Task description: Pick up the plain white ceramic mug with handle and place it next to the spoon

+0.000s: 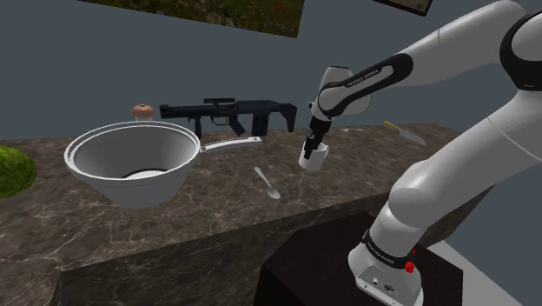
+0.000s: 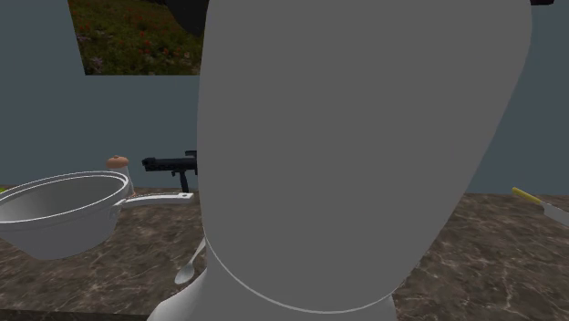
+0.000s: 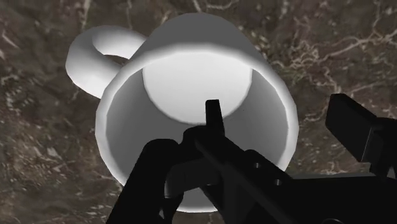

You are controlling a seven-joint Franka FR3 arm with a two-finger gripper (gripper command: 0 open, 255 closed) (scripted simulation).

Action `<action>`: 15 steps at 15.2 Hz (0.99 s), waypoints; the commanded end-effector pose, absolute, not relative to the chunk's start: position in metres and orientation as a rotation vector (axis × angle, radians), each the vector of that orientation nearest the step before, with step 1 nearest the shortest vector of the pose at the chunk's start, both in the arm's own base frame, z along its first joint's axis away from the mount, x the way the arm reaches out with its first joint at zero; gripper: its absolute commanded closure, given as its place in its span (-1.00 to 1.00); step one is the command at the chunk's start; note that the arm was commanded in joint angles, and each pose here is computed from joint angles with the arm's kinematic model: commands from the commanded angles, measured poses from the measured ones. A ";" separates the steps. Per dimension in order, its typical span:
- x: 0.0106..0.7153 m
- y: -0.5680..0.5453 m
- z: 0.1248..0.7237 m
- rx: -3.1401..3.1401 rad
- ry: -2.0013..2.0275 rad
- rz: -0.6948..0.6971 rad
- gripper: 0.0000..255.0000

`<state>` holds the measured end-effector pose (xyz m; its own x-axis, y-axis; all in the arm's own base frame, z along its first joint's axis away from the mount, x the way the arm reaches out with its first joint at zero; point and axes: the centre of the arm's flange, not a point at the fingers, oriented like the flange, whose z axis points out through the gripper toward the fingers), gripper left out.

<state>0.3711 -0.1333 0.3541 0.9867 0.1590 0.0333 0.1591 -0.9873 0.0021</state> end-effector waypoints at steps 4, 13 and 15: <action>0.371 -0.133 0.354 -3.131 -0.251 -0.053 -1.00; 0.369 -0.133 0.404 -3.131 -0.251 -0.053 -1.00; 0.369 -0.133 0.404 -3.131 -0.251 -0.053 -1.00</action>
